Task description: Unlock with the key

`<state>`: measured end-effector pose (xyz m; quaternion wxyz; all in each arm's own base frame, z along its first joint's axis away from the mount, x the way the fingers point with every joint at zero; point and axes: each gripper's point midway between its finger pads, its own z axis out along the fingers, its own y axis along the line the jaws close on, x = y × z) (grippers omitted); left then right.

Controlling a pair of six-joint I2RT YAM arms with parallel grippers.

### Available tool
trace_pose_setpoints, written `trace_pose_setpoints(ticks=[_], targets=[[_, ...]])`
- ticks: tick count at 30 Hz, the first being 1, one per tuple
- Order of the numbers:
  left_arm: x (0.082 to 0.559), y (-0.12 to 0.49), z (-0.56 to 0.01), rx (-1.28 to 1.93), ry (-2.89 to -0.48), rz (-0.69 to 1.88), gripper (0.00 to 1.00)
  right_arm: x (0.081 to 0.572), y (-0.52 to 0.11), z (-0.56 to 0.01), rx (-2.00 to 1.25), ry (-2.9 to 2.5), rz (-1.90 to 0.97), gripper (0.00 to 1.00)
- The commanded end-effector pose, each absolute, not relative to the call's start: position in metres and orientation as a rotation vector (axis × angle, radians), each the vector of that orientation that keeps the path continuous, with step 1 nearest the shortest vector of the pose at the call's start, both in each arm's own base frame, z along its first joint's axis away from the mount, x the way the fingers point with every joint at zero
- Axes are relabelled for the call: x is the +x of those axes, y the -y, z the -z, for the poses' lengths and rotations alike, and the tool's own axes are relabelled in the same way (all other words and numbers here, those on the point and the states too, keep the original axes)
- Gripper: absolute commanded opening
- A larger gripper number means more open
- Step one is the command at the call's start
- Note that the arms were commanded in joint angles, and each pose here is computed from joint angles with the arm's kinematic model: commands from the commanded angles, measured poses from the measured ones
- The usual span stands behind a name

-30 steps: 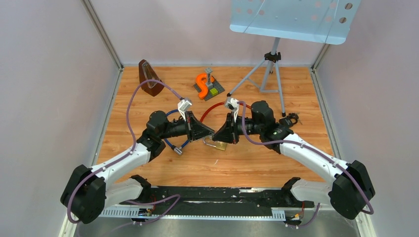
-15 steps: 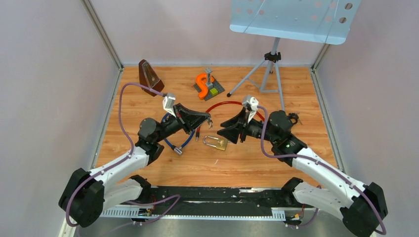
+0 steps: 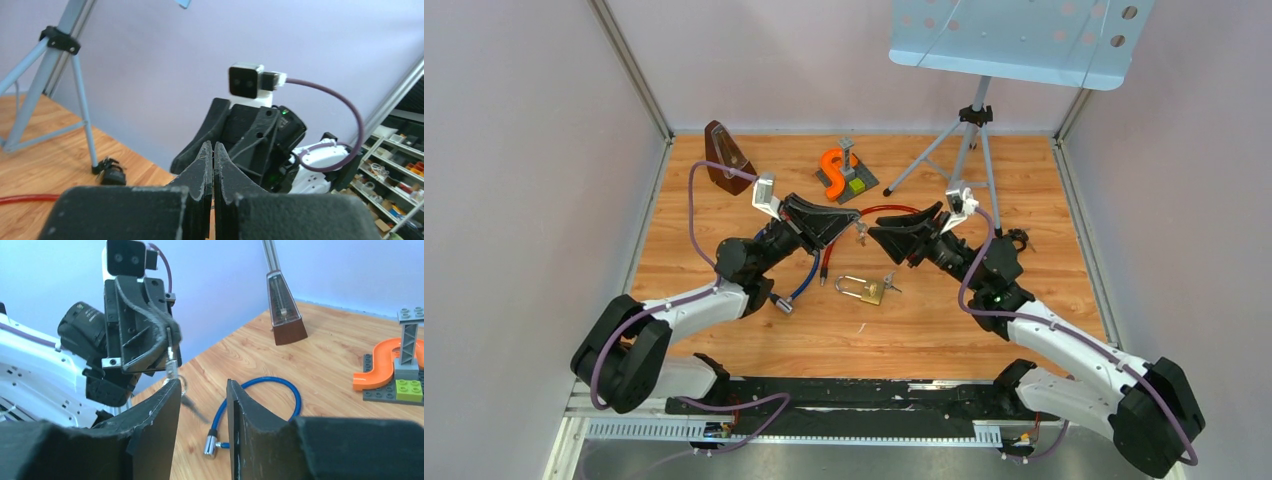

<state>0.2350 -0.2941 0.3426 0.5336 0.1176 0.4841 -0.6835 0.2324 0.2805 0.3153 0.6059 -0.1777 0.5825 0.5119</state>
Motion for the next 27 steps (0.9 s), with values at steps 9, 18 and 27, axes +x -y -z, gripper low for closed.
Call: trace_pose_setpoints(ticks=[9, 18, 27], targets=[[0.221, 0.285, -0.391, 0.232, -0.972, 1.702, 0.00, 0.226, -0.277, -0.370, -0.317, -1.117, -1.330, 0.31], [0.220, 0.284, -0.399, 0.201, -0.954, 1.720, 0.00, 0.218, -0.282, -0.374, -0.345, -1.083, -1.385, 0.34], [0.216, 0.286, -0.406, 0.202, -0.939, 1.742, 0.00, 0.220, -0.293, -0.367, -0.372, -1.109, -1.435, 0.31]])
